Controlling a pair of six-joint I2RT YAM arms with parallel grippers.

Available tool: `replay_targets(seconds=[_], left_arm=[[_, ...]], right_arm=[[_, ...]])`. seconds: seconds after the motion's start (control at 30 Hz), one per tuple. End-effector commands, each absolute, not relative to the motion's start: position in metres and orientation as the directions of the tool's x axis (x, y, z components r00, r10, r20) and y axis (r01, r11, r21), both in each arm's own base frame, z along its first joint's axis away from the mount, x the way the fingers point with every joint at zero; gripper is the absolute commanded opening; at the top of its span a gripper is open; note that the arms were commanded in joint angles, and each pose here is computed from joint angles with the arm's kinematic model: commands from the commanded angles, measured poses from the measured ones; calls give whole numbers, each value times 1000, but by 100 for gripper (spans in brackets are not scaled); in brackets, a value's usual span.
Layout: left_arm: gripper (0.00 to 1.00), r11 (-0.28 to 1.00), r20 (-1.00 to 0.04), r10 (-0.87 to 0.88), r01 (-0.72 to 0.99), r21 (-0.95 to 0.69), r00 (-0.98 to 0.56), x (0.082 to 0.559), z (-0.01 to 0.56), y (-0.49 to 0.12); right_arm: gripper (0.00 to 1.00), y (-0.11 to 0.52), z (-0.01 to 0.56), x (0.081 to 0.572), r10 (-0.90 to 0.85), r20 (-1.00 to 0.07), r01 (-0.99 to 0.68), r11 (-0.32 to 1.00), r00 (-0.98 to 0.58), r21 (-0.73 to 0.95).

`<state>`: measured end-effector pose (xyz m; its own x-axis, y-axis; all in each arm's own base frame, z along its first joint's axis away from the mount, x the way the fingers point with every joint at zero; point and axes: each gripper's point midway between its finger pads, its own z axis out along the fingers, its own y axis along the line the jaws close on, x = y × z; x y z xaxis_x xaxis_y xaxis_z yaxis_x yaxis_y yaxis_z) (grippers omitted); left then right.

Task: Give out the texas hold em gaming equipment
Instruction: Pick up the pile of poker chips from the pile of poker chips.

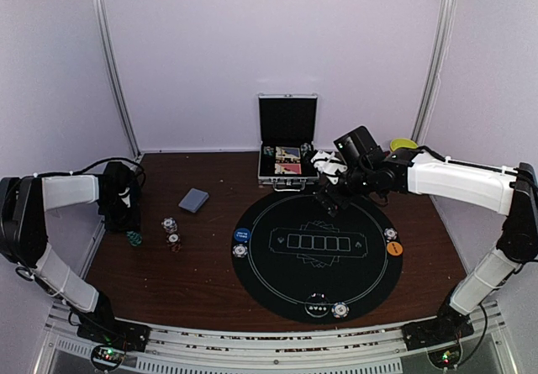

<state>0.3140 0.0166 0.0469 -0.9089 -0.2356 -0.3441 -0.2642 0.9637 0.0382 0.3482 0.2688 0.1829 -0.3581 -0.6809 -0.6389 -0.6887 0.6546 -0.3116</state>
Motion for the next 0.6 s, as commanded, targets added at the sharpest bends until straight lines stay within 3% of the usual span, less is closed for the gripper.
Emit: replay_targets(seconds=[0.0,0.57], left_arm=[[40,961,-371,-242,-273,33,-897,316,51,20],[28,967,-456,-228,-254,-4,-860,322,85,17]], right_arm=[[98,268,196,349,-661,-667,-667,672,-344,-322],[98,268,192,350,-663,-661,-661,675,-351,-327]])
